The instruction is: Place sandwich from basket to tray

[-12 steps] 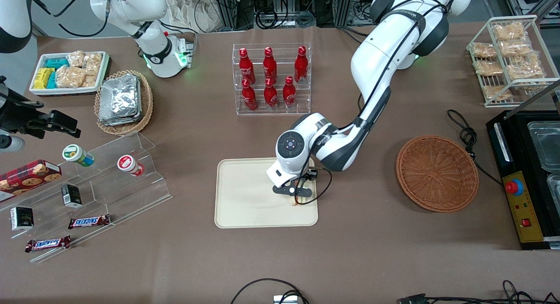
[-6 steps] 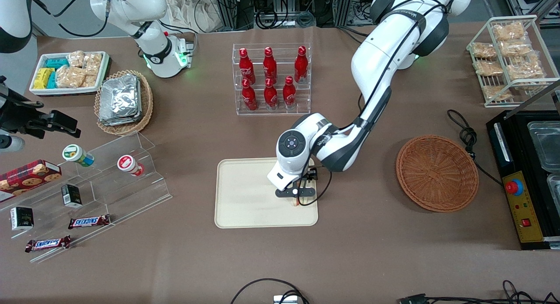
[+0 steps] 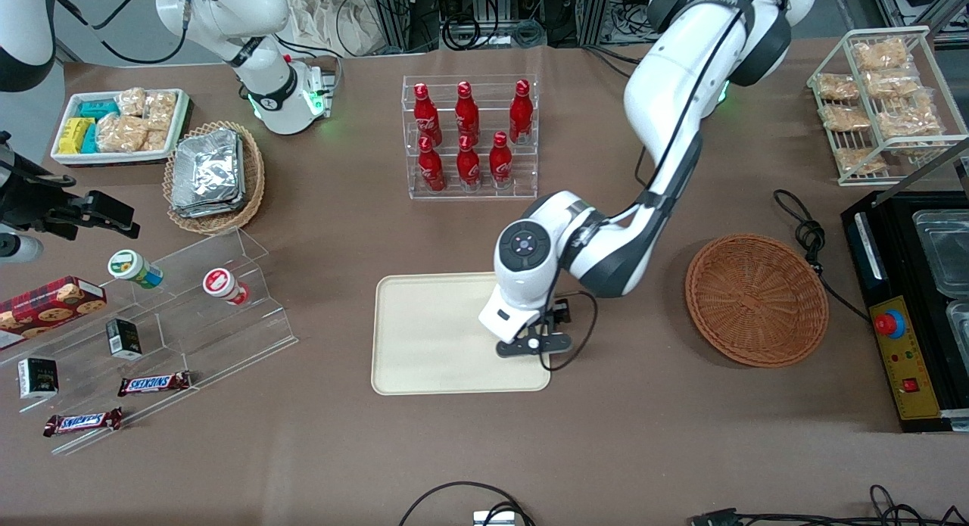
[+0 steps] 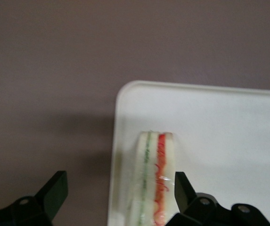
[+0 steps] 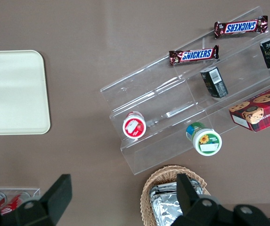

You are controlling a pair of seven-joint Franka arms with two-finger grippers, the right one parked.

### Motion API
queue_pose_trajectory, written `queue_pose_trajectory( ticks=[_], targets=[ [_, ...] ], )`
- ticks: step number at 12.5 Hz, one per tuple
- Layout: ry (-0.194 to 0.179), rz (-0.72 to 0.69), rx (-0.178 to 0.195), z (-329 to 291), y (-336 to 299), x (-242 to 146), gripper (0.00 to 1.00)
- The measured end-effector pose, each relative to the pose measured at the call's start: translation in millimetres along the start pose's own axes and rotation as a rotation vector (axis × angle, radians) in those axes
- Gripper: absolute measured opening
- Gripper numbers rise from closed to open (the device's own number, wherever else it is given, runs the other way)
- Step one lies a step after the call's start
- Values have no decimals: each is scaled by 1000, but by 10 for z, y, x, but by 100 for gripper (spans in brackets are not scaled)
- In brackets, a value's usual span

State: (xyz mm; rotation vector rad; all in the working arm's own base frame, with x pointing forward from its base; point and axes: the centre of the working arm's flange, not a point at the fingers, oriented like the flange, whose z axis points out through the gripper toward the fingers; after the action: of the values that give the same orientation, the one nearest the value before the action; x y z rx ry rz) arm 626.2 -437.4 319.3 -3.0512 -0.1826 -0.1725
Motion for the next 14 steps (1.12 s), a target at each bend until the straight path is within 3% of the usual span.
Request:
queue_pose_trajectory(
  ticks=[3, 7, 14],
  targets=[
    [32, -83, 67, -645, -483, 260, 100],
    [42, -199, 49, -1363, -1305, 649, 100],
    [-20, -142, 18, -1747, -2447, 1022, 100]
  ],
)
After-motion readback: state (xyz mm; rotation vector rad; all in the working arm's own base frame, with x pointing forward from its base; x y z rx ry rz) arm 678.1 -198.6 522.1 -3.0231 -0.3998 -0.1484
